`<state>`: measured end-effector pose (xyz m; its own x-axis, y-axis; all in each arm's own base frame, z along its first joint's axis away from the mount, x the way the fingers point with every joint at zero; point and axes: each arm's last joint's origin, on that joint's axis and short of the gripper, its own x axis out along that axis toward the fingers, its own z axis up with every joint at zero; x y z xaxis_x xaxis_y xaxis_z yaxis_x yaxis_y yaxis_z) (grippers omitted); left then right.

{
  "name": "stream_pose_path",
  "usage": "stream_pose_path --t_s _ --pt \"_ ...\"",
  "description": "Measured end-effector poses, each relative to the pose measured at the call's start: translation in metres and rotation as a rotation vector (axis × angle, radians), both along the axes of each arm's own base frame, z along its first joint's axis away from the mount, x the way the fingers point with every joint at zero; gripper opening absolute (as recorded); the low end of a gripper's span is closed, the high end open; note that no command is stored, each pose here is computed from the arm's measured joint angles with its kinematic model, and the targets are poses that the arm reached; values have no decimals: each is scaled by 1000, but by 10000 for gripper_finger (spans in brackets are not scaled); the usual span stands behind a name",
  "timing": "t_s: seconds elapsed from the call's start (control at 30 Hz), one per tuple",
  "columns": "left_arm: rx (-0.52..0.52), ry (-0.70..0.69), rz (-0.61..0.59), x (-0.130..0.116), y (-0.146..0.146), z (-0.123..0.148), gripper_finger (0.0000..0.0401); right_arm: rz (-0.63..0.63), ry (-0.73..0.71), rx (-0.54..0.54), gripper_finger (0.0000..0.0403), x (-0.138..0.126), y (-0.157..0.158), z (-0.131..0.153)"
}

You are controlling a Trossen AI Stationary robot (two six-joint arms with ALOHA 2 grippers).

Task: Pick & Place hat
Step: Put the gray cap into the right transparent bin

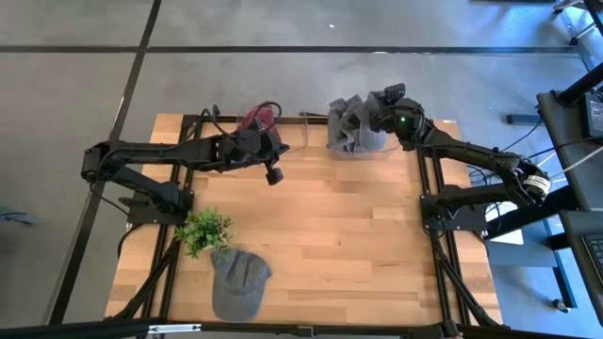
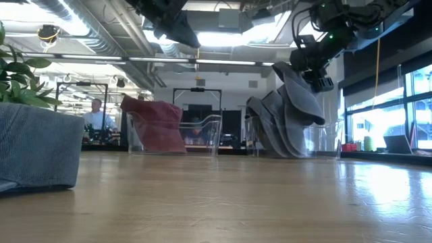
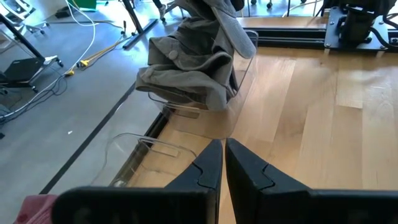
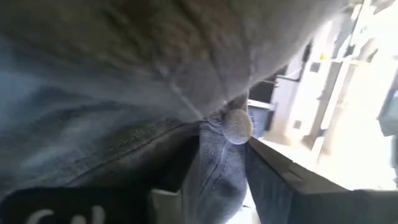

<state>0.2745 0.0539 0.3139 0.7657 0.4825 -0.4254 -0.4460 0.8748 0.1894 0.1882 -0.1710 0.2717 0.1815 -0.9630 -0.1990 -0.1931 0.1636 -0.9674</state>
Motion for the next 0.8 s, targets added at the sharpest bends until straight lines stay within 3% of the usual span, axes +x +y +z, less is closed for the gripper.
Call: stream_pose_path --t_s 0.33,0.57,0.8 --pt "-5 -1 -9 0 0 0 16 13 -127 93 158 0 2 -6" --pt "-28 -7 -40 1 -1 0 16 47 -34 237 183 -4 6 -22" --pt "-24 -5 -44 1 -1 0 16 51 -53 217 216 -3 6 -19"
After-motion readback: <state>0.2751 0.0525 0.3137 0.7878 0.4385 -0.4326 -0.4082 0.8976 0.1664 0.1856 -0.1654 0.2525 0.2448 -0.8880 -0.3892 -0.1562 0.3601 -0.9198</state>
